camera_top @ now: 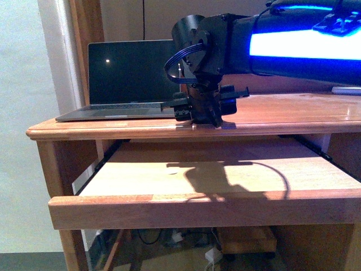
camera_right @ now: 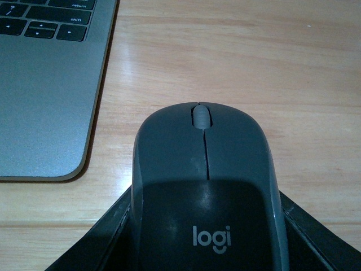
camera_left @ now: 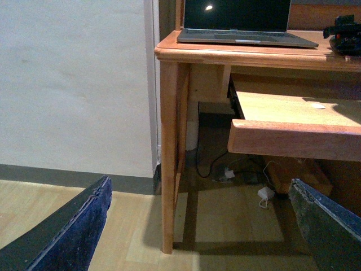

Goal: Place mouse

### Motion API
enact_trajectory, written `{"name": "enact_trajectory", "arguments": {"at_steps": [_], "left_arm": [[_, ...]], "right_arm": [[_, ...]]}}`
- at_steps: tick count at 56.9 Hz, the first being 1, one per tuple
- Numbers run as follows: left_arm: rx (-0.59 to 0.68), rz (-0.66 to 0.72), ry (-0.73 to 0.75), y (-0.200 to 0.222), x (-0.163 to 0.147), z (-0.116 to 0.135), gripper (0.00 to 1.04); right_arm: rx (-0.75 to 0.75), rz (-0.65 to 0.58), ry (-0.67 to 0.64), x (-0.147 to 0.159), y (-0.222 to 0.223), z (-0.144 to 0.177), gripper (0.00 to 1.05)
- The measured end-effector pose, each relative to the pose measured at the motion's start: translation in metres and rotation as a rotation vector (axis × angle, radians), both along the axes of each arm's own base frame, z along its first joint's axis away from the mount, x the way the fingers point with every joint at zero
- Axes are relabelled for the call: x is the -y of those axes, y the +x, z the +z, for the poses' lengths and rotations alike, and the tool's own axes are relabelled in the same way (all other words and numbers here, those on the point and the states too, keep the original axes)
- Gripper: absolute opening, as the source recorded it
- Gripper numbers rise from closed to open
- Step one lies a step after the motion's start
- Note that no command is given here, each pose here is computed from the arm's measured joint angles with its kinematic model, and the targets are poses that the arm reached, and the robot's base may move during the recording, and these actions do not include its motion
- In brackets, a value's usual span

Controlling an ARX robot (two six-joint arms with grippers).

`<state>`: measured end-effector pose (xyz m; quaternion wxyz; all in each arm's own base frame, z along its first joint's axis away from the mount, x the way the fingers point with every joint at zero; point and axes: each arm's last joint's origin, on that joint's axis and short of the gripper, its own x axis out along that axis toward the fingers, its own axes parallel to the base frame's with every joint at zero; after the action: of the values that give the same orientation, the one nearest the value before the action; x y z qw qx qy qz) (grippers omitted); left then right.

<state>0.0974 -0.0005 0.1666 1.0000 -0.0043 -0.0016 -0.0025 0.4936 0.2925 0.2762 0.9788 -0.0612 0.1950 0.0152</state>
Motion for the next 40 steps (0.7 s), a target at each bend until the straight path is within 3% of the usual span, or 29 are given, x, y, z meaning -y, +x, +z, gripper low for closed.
{"name": "enact_trajectory", "arguments": {"at_steps": [10, 18, 20, 28, 31, 37, 39, 40], "left_arm": [[0.0, 0.0, 0.0, 0.0, 0.0, 0.0, 0.97], [0.0, 0.0, 0.0, 0.0, 0.0, 0.0, 0.97], [0.0, 0.0, 0.0, 0.0, 0.0, 0.0, 0.97], [0.0, 0.0, 0.0, 0.0, 0.0, 0.0, 0.97], [0.0, 0.0, 0.0, 0.0, 0.0, 0.0, 0.97], [0.0, 0.0, 0.0, 0.0, 0.0, 0.0, 0.97], [0.0, 0.0, 0.0, 0.0, 0.0, 0.0, 0.97], [0.0, 0.0, 0.0, 0.0, 0.0, 0.0, 0.97]], "right_arm": [[0.012, 0.002, 0.004, -0.0035, -0.0012, 0.0005, 0.56], [0.024, 0.007, 0.014, -0.0051, -0.0016, 0.0022, 0.76], [0.032, 0.01, 0.023, -0.0054, -0.0014, 0.0033, 0.86], [0.047, 0.017, 0.038, -0.006, -0.0008, 0.0049, 1.04], [0.051, 0.021, 0.046, -0.0063, -0.0006, 0.0055, 1.03], [0.056, 0.029, 0.056, -0.0066, -0.0003, 0.0062, 0.89], [0.058, 0.031, 0.059, -0.0061, 0.0, 0.0066, 0.9], [0.057, 0.032, 0.063, -0.0056, 0.0004, 0.0065, 0.98]]}}
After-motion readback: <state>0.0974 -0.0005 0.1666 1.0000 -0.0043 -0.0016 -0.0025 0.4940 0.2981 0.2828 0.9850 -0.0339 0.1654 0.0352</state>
